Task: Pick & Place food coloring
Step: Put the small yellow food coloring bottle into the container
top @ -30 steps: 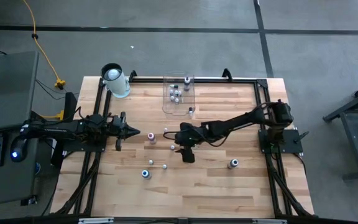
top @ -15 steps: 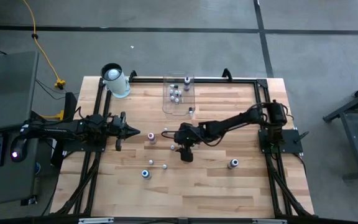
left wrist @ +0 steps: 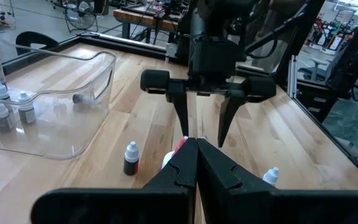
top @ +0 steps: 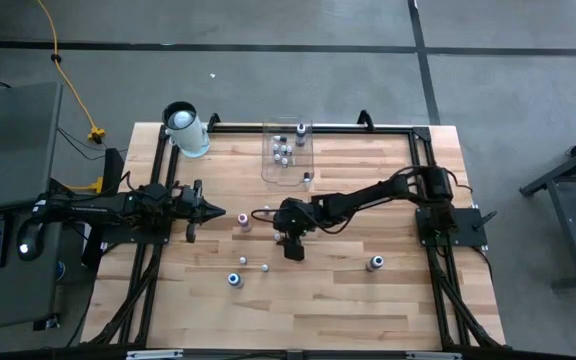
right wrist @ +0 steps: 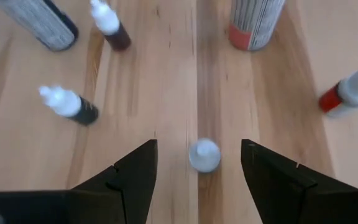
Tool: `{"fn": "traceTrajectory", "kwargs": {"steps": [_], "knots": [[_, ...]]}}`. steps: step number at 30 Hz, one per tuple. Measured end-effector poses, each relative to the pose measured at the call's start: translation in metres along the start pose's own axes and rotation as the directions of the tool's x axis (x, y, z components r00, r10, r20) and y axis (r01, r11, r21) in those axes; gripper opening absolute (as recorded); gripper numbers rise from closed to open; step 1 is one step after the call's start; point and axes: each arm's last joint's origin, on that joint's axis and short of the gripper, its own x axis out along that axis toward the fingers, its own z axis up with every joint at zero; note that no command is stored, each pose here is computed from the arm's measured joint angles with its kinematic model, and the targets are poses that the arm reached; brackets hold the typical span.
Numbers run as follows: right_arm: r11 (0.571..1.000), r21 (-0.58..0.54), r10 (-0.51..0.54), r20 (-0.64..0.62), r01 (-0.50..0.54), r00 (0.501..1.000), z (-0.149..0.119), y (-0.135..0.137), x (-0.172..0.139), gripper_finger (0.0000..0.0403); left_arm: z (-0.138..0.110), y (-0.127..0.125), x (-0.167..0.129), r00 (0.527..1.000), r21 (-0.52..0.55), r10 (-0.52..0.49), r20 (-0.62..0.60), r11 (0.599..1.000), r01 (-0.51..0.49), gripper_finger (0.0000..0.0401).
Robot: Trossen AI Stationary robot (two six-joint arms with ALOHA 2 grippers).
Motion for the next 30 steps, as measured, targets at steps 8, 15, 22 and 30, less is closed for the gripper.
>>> {"fn": "traceTrajectory", "kwargs": {"steps": [8,15,22,30], "knots": [[1.000,0.009,-0.020,-0.018,0.021,1.000,-0.0024,-0.0016,0.0001,0.0220,0.0000,0.0000,0.0000,1.000,0.000,0.000,0.000,1.000,0.000,0.0001],[0.999,0.029,-0.024,-0.021,0.025,0.999,-0.0027,-0.0017,-0.0001,0.0210,0.0000,0.0000,0.0000,1.000,0.000,0.001,0.000,1.000,-0.001,0.0001],[0.999,0.028,-0.023,-0.019,0.023,1.000,-0.0025,-0.0017,-0.0001,0.0157,0.0000,0.0000,0.0000,1.000,0.000,0.001,0.000,1.000,-0.001,0.0001],[0.999,0.028,-0.022,-0.019,0.023,1.000,-0.0024,-0.0017,-0.0001,0.0106,0.0000,0.0000,0.0000,1.000,0.000,0.001,0.000,1.000,-0.001,0.0001]]}}
